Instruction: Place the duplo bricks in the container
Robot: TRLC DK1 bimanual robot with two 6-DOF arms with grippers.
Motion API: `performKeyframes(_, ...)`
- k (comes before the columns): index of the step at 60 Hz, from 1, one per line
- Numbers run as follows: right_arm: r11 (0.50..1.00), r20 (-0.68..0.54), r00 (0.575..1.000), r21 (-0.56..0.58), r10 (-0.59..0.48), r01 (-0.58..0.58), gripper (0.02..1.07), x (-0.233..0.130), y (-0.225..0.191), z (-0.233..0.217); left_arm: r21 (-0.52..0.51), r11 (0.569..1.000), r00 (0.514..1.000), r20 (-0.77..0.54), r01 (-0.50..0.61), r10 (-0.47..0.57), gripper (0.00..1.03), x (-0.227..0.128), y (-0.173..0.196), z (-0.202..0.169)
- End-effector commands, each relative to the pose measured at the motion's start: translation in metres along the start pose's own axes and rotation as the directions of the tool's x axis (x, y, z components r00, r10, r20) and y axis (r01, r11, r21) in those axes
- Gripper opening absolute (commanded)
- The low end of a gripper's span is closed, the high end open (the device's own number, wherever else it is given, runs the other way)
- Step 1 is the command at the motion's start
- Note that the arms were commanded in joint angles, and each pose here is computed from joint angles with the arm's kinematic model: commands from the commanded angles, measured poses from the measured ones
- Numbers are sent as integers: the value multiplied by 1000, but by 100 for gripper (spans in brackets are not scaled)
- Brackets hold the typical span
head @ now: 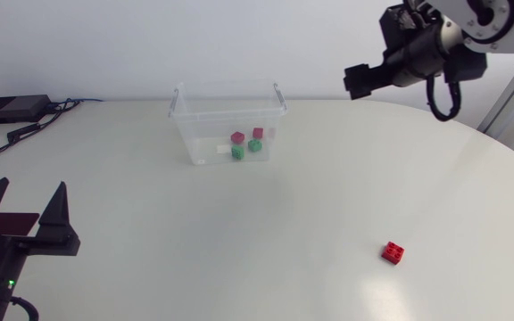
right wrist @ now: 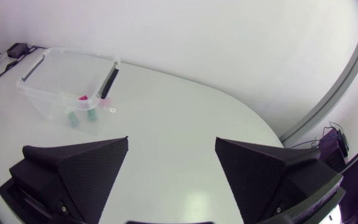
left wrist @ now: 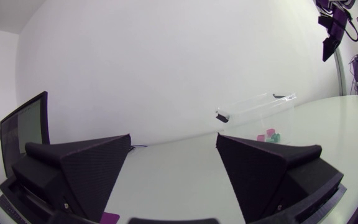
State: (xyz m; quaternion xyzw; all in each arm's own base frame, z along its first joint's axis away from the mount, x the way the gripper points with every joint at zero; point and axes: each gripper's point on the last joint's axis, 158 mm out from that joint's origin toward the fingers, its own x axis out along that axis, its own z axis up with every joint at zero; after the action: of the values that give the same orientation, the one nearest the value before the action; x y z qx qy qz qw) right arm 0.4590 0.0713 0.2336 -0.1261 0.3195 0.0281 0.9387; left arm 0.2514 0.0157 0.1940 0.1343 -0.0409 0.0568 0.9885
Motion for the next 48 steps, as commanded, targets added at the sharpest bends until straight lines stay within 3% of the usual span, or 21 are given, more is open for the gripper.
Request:
performKeyframes(1,1000,-25,1000,-3,-9,9,103,-7,-17,-15,-28,1000,1000,-4,-2,2,96,-1,-1,-5)
performKeyframes(9,998,-185,981,-16,64,-69,103,-14,-20,-58,-28,1000,1000,-15,10,-11,96,-1,-5,-8)
performKeyframes(16,982,-319,935,-58,154,-182,103,-30,-10,-93,-26,999,1000,-25,18,-19,96,-1,-7,-11)
performKeyframes(20,960,-418,887,-101,197,-261,103,-47,-6,-118,-26,999,999,-28,22,-22,96,-1,-8,-11)
performKeyframes(38,849,-619,758,-273,205,-452,103,-84,-21,-166,-25,999,999,-39,21,-22,96,-1,-8,-13)
performKeyframes(48,765,-746,641,-303,181,-569,103,-92,-18,-219,-24,999,999,-41,24,-25,96,-2,-9,-11)
